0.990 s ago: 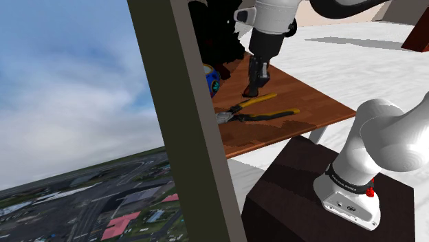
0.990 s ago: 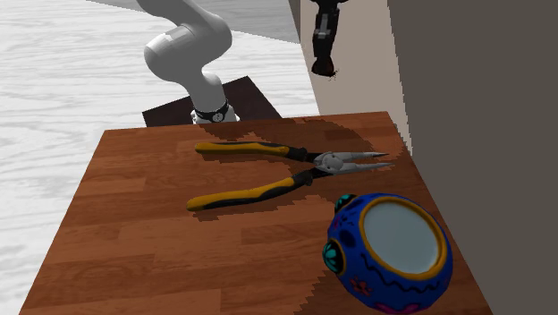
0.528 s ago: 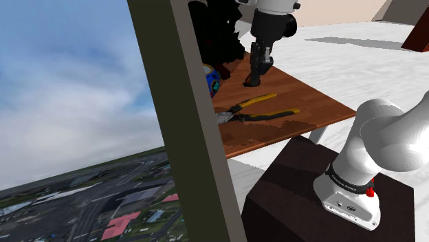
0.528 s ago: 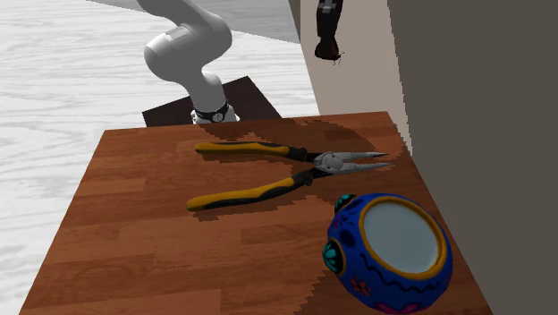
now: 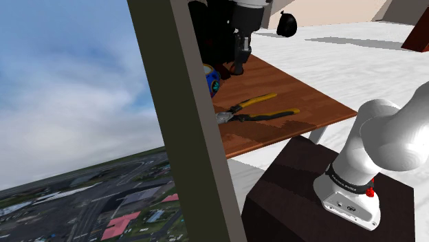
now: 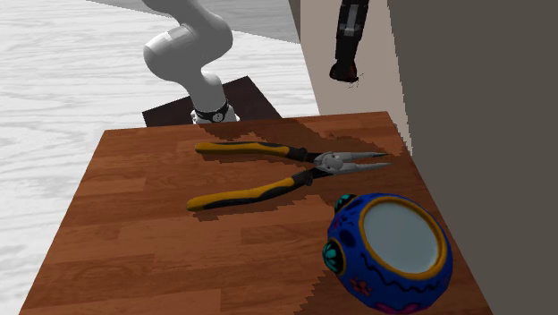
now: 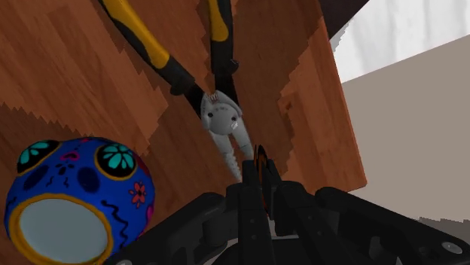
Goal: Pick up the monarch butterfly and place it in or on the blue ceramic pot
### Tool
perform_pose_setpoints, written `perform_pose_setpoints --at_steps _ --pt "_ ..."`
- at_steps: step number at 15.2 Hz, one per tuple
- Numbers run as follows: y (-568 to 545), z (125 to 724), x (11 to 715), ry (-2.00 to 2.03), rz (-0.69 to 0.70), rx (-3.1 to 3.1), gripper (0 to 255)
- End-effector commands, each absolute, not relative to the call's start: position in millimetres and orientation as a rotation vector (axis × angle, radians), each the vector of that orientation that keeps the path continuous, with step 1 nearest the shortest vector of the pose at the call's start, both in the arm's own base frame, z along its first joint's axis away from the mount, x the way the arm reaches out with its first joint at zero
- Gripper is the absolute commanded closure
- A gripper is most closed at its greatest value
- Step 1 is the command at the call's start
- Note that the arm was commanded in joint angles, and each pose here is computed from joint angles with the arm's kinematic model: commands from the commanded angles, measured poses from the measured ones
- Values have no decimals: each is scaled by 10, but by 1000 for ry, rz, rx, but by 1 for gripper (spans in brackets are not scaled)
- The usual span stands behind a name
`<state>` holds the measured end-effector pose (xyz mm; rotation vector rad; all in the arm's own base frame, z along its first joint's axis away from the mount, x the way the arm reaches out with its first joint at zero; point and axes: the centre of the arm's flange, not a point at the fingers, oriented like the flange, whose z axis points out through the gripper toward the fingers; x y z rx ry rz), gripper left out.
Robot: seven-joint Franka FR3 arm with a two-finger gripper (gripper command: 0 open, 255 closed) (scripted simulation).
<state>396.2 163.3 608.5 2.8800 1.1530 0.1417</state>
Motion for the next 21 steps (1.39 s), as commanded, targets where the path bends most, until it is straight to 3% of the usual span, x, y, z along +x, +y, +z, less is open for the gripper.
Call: perform_pose_setpoints --at_steps 1,18,21 --pt "1542 6099 4224 1153 142 2879 255" --pt "874 6060 6365 1153 142 2879 255" --pt "844 5952 6459 1153 142 2879 255"
